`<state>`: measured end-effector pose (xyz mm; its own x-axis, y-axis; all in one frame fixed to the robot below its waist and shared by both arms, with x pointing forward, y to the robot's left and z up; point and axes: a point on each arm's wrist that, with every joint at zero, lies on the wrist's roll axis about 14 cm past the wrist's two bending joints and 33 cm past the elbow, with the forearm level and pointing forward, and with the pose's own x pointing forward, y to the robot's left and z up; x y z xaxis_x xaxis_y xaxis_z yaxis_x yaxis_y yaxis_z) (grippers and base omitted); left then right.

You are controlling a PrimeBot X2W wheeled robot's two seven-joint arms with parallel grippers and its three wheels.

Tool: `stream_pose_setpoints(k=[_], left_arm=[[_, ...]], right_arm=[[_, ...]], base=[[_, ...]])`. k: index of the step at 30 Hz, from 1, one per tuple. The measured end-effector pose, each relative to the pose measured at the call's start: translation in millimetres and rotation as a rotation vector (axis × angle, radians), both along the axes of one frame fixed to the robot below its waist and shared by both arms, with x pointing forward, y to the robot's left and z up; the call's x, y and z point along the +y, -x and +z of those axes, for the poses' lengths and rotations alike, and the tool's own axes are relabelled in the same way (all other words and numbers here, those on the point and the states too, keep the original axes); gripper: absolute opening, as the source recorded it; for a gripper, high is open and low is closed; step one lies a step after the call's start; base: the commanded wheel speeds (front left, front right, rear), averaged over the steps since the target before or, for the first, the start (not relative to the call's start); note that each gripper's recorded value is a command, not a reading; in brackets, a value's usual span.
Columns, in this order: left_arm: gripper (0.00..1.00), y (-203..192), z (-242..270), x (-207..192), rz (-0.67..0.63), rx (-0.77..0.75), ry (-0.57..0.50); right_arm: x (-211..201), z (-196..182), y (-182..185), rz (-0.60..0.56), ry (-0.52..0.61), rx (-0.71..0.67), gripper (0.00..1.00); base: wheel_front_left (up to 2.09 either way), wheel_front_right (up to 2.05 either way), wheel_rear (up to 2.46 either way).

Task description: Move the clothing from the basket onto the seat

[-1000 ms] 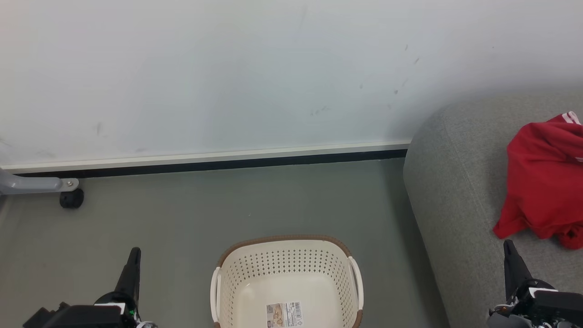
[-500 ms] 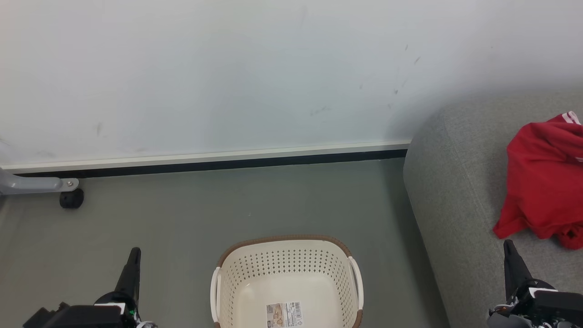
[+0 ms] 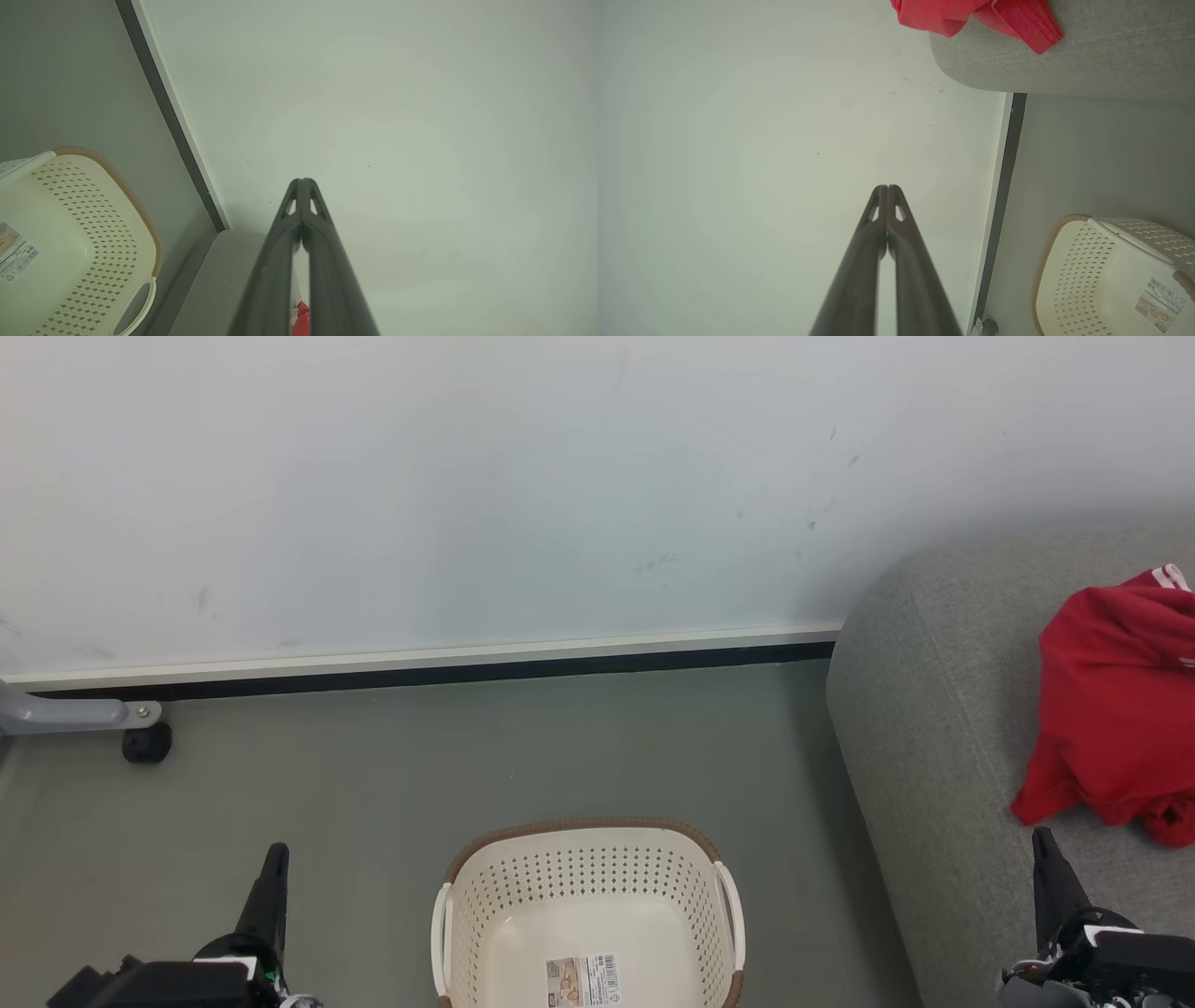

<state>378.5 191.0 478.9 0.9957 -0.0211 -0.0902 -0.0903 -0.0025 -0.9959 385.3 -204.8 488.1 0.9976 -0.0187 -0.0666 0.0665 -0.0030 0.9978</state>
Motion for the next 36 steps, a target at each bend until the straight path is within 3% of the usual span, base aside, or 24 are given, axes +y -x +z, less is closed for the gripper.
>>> stream_pose_setpoints(k=[36], left_arm=[[0.00,0.0,0.0,0.0,0.000,0.000,0.000]], right_arm=[[0.0,0.1,0.0,0.000,0.000,0.000,0.00]], base=[[0.00,0.00,0.00]])
